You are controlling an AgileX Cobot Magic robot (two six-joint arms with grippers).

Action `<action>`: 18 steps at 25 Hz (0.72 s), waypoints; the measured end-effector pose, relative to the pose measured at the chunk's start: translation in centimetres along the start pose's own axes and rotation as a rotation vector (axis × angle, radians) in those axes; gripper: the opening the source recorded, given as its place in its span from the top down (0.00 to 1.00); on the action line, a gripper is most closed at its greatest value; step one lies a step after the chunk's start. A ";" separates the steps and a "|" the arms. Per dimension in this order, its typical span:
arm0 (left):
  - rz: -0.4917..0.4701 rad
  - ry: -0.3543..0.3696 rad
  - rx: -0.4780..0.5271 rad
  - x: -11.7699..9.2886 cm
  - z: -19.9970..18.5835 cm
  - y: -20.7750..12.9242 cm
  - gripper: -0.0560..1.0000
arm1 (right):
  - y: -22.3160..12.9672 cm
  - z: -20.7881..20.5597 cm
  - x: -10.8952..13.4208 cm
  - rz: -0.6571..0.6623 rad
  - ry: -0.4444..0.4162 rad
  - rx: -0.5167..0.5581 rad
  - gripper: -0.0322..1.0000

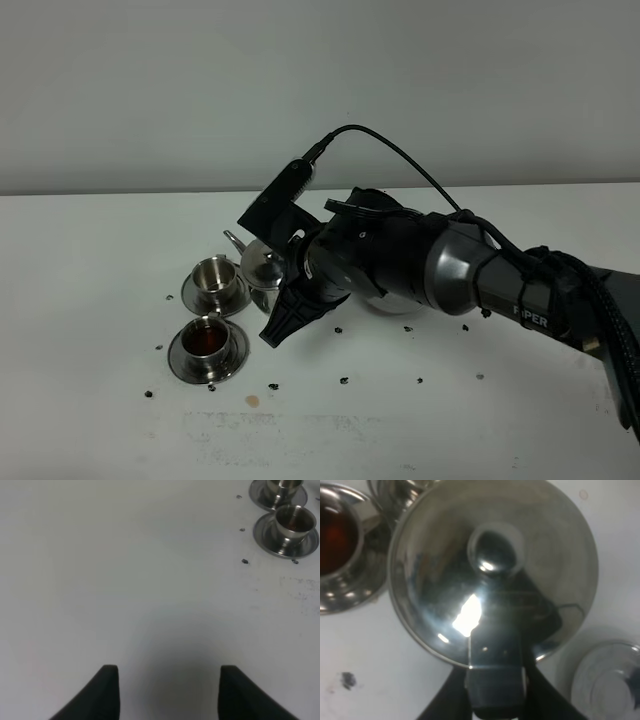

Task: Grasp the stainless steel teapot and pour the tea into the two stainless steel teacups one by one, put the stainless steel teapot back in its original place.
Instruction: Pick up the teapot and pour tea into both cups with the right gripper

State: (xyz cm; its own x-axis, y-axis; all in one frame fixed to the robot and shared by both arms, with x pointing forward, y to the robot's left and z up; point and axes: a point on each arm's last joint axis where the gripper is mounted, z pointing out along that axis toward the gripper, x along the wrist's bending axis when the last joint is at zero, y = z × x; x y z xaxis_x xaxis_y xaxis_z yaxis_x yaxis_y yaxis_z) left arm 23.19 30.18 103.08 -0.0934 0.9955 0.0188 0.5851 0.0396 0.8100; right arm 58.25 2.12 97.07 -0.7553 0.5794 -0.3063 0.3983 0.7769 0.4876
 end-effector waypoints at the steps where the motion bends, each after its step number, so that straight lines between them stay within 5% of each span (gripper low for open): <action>1: 0.000 0.000 0.000 0.0 0.0 0.0 0.51 | -0.1 0.3 0.1 -0.009 -0.002 0.005 0.78; 18: 0.000 0.000 0.000 0.0 0.0 0.0 0.51 | 0.5 1.2 1.6 -0.222 -0.135 -0.020 0.78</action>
State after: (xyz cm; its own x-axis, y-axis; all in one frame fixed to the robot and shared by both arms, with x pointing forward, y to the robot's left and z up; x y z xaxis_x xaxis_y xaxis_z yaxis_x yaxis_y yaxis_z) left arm 23.19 30.18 103.08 -0.0934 0.9955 0.0188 0.5851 0.0396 0.8100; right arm 57.87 3.70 95.84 -0.7462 0.4240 -0.5133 0.2193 0.8845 0.4118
